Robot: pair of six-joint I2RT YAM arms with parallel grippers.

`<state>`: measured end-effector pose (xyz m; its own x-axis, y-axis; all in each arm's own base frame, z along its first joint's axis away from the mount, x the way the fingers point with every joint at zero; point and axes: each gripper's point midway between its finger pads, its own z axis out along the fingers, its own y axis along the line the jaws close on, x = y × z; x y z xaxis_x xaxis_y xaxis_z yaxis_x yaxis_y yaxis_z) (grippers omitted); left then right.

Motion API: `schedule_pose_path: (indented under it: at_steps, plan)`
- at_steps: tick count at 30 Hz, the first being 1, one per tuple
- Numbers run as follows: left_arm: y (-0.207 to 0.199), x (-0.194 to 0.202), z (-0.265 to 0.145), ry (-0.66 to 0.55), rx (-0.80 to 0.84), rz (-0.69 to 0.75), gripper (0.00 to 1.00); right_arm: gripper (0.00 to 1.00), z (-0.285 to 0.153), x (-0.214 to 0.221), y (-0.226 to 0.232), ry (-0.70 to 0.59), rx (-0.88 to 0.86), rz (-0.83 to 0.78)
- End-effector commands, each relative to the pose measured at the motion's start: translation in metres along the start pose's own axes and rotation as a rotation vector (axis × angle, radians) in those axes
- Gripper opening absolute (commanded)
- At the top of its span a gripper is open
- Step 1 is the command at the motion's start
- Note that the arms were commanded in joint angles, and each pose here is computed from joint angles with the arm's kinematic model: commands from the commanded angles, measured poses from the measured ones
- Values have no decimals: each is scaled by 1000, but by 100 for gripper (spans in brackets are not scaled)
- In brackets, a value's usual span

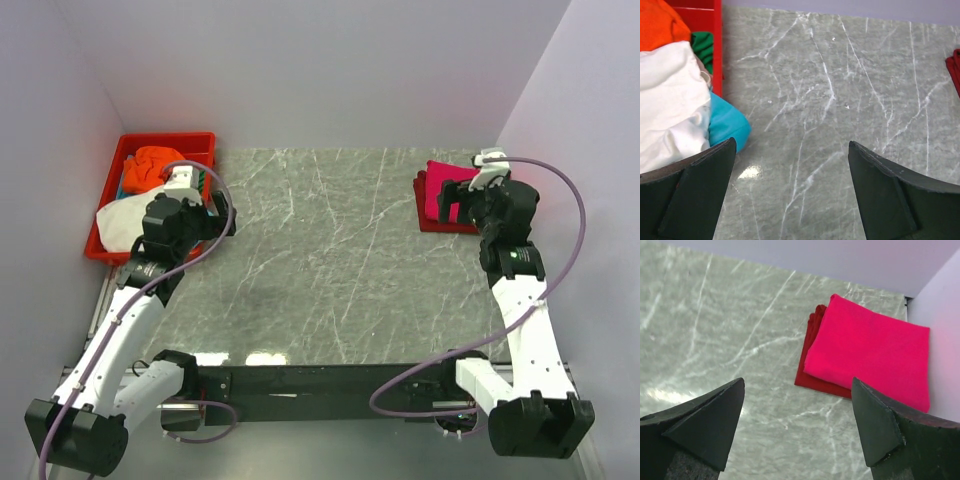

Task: Fold and stack the t-shirts
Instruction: Reset both grippers

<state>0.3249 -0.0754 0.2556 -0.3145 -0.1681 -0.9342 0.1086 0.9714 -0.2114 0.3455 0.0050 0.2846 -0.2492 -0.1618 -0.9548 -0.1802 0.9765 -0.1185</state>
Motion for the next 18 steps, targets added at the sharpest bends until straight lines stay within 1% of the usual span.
schedule_pose_path:
  at_steps: [1, 8, 14, 18]
  plan:
    - [7, -14, -3, -66, -36, -3, 100, 93, -7, -12, -7, -73, 80, 166]
    - [6, -14, -5, -73, -35, -5, 99, 93, -18, -18, -17, -120, 162, 250]
    - [4, -16, -7, -87, -19, -4, 100, 93, -30, -41, -12, -169, 135, 278]
    - [3, -16, -7, -87, -15, -5, 100, 93, -26, -34, -16, -170, 161, 298]
